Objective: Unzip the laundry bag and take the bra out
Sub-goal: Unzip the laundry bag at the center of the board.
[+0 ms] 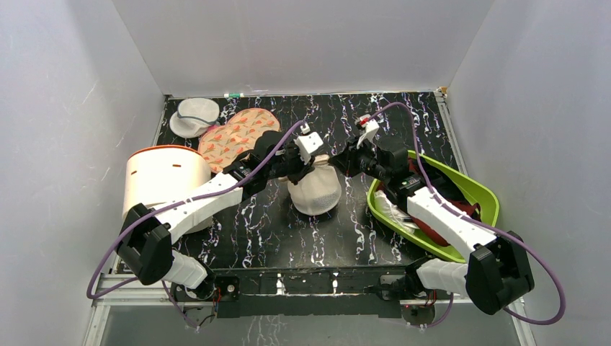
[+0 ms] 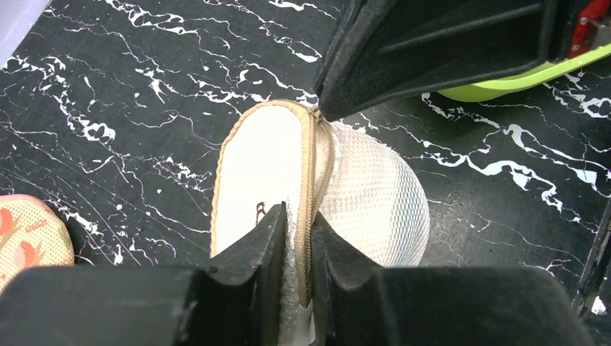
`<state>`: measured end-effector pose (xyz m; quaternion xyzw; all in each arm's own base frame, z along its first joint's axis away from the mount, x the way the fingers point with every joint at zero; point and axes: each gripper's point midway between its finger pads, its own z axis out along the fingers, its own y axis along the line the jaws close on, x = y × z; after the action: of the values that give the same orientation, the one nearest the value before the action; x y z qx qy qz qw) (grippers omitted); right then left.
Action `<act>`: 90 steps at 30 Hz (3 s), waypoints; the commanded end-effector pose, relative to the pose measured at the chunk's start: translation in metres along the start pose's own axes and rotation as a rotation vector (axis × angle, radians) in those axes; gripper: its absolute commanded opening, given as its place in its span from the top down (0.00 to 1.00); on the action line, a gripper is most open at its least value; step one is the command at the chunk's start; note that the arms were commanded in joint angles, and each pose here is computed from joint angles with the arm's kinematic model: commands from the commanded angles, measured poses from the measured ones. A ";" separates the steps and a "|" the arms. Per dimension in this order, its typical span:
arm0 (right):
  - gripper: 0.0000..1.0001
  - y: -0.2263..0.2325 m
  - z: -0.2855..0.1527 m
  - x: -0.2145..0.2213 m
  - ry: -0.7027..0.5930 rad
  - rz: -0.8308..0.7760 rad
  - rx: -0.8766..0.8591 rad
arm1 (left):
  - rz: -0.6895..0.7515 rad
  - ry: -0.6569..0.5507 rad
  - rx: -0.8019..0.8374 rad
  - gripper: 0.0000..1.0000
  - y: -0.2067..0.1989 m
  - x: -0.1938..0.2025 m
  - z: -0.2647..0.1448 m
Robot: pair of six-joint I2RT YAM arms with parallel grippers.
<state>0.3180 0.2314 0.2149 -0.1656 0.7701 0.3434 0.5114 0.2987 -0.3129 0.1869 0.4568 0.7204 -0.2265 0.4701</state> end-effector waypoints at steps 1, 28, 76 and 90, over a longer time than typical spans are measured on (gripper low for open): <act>1.00 0.037 -0.001 -0.025 -0.040 -0.079 -0.174 | 0.019 -0.075 0.014 0.78 -0.003 -0.026 -0.015; 1.00 0.004 -0.001 -0.028 -0.100 0.027 0.061 | 0.018 -0.078 -0.009 0.96 0.001 -0.028 -0.016; 1.00 0.008 -0.019 -0.051 -0.203 0.075 0.098 | 0.014 -0.128 -0.077 1.00 0.009 -0.043 -0.030; 1.00 0.068 -0.007 -0.071 -0.179 -0.022 -0.202 | 0.034 -0.141 -0.033 0.60 0.001 -0.047 -0.033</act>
<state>0.3059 0.2580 0.2534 -0.1616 0.7422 0.3986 0.5140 0.2933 -0.3142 0.2232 0.4465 0.6966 -0.2382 0.5085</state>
